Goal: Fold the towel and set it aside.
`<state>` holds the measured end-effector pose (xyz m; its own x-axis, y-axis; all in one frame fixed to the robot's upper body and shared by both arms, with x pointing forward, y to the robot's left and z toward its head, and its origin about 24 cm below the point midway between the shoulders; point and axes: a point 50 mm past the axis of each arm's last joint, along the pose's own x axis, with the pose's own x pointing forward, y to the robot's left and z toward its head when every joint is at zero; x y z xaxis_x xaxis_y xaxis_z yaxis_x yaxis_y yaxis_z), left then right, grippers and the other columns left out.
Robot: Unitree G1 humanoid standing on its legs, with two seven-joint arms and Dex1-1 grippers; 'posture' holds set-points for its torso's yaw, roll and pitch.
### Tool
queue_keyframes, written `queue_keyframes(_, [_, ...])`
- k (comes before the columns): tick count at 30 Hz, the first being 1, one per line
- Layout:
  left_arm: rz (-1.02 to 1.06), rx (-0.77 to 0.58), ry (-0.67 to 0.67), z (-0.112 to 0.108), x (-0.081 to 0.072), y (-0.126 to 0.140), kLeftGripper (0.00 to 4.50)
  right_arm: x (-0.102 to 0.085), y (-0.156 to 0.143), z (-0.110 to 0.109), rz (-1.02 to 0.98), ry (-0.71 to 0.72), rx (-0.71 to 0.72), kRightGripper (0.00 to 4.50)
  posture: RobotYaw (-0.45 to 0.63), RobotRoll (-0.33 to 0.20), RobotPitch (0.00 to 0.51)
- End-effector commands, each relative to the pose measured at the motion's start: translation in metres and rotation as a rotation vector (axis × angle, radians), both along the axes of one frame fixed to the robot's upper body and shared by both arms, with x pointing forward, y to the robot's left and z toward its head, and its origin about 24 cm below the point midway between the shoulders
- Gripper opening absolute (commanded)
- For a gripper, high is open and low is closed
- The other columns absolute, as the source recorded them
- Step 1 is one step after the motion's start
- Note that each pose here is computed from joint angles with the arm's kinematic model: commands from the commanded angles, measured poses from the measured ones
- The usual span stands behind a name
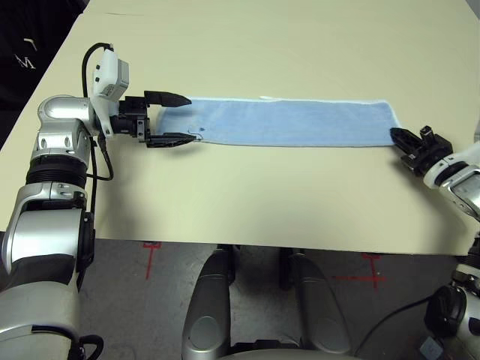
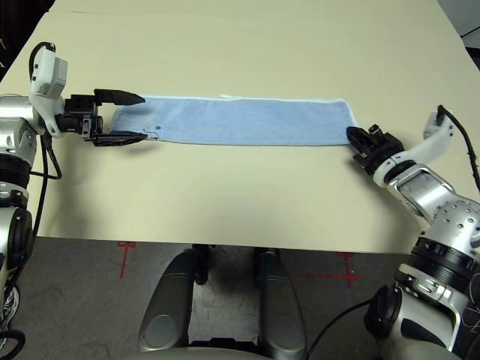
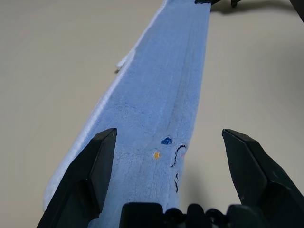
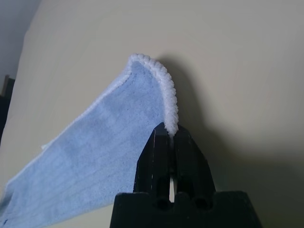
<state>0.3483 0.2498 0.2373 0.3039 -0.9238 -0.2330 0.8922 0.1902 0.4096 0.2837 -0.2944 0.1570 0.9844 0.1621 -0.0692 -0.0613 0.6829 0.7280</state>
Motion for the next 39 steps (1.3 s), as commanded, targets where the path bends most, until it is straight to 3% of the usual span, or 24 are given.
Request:
queue_keyframes(1, [0.003, -0.001, 0.007, -0.001, 0.001, 0.001, 4.5, -0.003, -0.008, -0.001, -0.034, 0.005, -0.015, 0.01, -0.01, 0.0, 0.331])
queue_keyframes(11, [0.003, 0.001, 0.008, -0.001, 0.001, 0.001, 4.5, 0.017, -0.012, 0.026, -0.032, -0.137, -0.138, 0.01, 0.0, 0.0, 0.328])
queue_keyframes(24, [-0.004, 0.001, 0.009, 0.0, 0.003, -0.002, 4.5, 0.006, -0.019, 0.047, 0.142, -0.295, -0.328, 0.01, 0.0, 0.0, 0.324])
queue_keyframes(32, [-0.009, 0.003, 0.012, 0.0, 0.004, -0.005, 4.5, 0.008, 0.012, 0.064, 0.367, -0.435, -0.515, 0.01, -0.01, 0.0, 0.321])
queue_keyframes(39, [-0.011, 0.002, 0.012, 0.001, 0.004, -0.005, 4.5, 0.015, 0.042, 0.063, 0.536, -0.449, -0.623, 0.01, 0.0, 0.0, 0.316])
